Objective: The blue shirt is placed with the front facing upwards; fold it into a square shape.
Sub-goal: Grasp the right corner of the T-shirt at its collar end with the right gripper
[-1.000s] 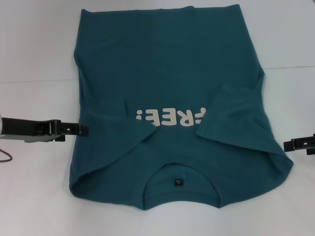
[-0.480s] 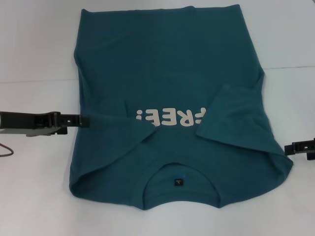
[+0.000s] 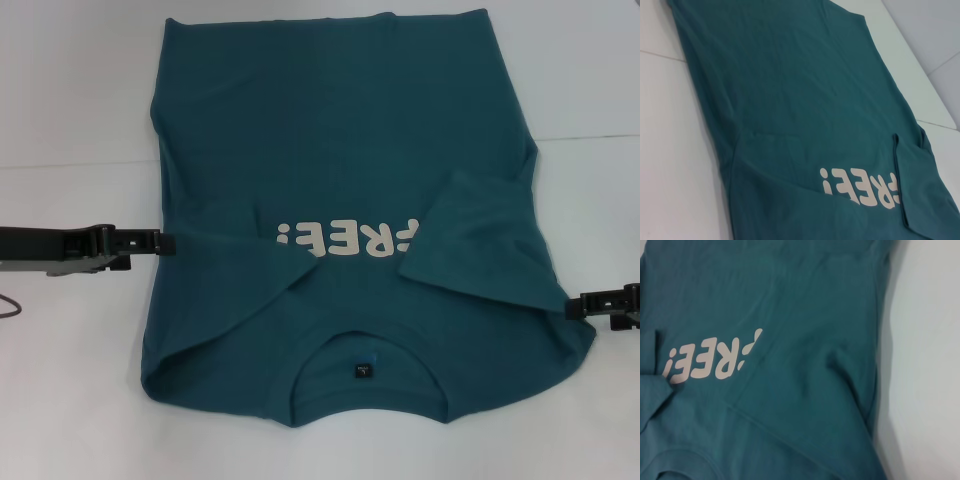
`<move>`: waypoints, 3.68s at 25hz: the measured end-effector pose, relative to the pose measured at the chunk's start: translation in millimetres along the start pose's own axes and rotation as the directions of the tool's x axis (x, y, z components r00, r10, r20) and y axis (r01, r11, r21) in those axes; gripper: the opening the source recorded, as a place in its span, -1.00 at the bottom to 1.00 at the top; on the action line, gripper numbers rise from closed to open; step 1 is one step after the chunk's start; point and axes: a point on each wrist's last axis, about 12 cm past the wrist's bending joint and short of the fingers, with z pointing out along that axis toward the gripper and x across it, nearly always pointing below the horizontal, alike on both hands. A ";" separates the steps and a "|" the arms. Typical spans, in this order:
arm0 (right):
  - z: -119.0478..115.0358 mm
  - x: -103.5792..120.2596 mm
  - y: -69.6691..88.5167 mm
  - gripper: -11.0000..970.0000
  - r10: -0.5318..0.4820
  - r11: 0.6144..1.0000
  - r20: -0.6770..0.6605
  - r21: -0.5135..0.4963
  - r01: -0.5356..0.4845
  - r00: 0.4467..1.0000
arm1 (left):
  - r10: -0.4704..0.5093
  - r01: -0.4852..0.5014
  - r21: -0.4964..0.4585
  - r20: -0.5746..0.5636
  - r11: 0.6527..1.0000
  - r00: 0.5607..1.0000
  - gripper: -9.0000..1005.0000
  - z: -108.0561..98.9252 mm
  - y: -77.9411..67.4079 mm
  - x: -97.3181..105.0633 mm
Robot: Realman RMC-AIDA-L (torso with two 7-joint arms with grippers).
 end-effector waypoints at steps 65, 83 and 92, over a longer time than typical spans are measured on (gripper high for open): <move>22.6 2.9 4.1 0.27 0.077 0.996 0.031 -0.045 -0.075 0.997 | 0.456 -0.453 0.386 0.089 0.804 0.886 0.74 -5.1 -36.4 29.9; 17.5 0.6 0.1 -0.86 0.092 0.995 0.046 -0.033 -0.090 0.995 | 0.444 -0.444 0.386 0.094 0.809 0.891 0.74 -4.0 -35.0 34.0; 10.0 -2.5 1.4 -0.92 0.065 0.997 0.063 -0.052 -0.062 0.996 | 0.358 -0.377 0.341 0.120 0.861 0.926 0.74 -12.0 -23.9 34.1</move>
